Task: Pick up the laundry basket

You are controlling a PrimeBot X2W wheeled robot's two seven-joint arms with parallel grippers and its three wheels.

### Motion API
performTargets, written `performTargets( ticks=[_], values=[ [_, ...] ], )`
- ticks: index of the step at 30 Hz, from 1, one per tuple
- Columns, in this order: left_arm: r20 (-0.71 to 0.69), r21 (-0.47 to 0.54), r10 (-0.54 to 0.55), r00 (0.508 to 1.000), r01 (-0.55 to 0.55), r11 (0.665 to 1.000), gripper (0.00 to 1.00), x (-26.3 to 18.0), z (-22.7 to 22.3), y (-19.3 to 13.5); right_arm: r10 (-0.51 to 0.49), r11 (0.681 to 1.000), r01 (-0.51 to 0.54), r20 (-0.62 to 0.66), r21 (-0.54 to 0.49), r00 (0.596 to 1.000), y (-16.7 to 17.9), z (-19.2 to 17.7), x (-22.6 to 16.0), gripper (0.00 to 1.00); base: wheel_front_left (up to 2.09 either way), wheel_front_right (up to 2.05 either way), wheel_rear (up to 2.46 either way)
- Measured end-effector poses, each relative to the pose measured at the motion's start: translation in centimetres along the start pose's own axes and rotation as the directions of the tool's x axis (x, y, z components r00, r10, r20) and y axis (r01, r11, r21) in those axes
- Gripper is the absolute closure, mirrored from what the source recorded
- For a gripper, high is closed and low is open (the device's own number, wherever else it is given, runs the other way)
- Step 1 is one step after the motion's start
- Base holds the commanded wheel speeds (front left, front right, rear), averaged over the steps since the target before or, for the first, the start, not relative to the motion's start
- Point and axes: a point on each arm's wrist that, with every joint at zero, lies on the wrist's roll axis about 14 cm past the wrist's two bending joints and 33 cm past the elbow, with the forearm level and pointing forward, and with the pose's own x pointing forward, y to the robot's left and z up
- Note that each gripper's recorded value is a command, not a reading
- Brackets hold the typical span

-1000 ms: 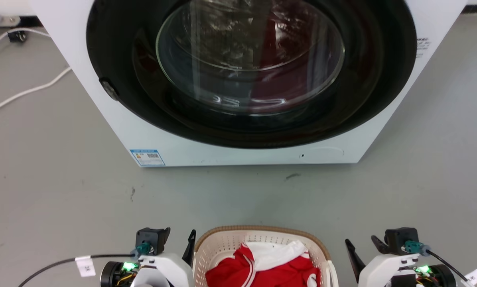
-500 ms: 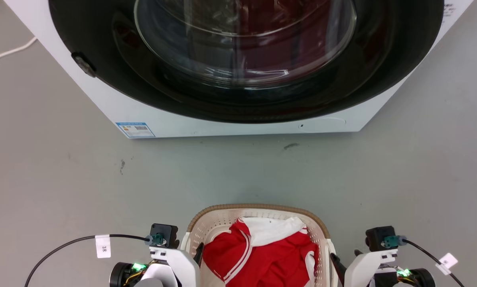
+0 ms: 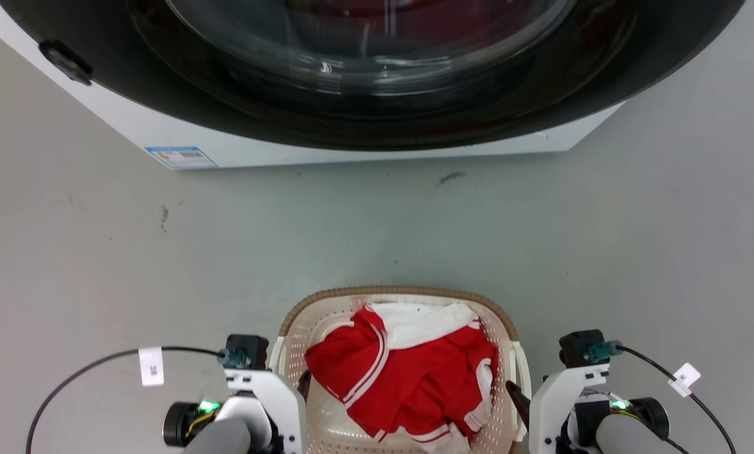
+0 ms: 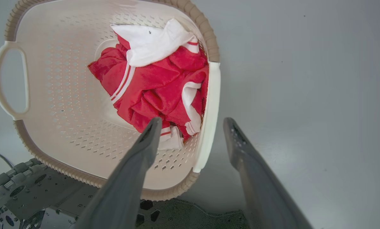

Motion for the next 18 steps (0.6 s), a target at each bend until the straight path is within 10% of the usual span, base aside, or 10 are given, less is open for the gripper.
performTargets(
  ticks=[18],
  values=[
    [-0.109,0.001,0.008,0.994,-0.008,1.000,0.00,5.3,-0.2,2.2,0.008,1.000,-0.007,-0.188,0.010,0.982,-0.8,-2.5,4.4,0.00,0.00,0.00,0.00]
  ],
)
